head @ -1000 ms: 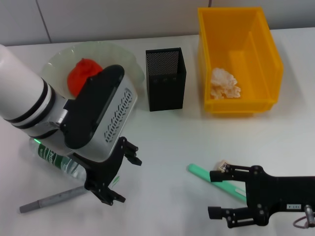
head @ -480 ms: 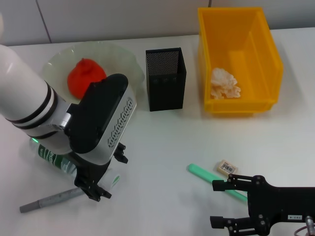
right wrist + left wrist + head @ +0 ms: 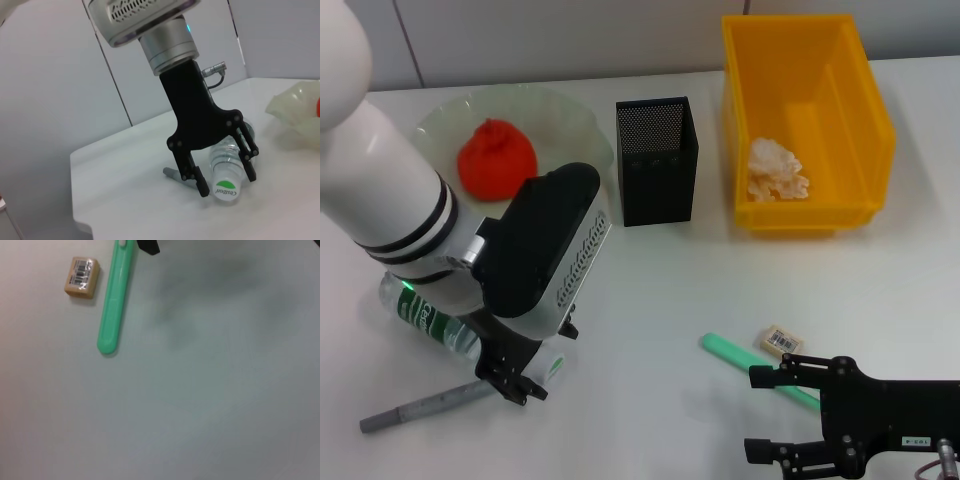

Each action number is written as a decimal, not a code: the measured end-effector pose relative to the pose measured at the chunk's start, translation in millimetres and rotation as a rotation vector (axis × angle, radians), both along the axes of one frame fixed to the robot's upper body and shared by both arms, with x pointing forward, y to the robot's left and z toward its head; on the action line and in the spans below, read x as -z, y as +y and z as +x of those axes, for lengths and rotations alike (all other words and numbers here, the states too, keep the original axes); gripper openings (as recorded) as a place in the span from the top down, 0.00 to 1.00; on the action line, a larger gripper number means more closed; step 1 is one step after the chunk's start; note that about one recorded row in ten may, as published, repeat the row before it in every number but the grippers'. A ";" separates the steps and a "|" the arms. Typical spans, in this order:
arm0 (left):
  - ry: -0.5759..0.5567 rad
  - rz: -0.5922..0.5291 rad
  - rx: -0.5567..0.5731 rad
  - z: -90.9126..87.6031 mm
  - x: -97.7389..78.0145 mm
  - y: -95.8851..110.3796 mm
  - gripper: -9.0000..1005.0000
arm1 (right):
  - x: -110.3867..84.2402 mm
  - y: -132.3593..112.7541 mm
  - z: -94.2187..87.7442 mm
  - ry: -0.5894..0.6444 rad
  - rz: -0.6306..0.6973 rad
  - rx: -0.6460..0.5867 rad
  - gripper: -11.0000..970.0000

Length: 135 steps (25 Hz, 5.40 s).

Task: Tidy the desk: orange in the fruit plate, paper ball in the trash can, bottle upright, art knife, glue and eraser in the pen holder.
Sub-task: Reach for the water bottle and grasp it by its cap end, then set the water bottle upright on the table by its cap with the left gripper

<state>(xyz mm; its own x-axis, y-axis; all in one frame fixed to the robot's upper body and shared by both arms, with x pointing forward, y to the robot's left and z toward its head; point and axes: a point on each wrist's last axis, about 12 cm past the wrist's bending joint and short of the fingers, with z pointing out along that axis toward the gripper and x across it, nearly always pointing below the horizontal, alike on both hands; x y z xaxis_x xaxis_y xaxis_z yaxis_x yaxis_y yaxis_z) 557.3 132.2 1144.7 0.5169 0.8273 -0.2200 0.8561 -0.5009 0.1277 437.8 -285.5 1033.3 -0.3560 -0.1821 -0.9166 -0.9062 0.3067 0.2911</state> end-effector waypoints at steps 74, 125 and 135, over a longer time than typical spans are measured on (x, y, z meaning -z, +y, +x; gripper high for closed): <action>0.091 -0.667 -0.296 9.8 -41.3 79.0 0.54 | -4.4 -3.2 4.8 -0.005 0.002 -0.007 0.13; 0.177 -0.801 -0.717 13.2 -30.5 130.5 0.46 | -5.3 -9.9 2.2 -0.006 -0.010 -0.017 0.13; 0.199 -0.797 -0.733 13.9 -31.8 128.3 0.44 | -6.0 -11.9 2.4 -0.008 -0.014 -0.018 0.13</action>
<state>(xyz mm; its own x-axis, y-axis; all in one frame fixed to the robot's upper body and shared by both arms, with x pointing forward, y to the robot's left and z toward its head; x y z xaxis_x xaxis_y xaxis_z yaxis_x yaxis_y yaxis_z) 571.2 260.5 1176.4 -0.1455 0.5029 -0.8520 0.9534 0.3015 0.0152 440.2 -297.4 1039.3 -0.3457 -0.2011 -0.9166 -0.9138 0.2944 0.2800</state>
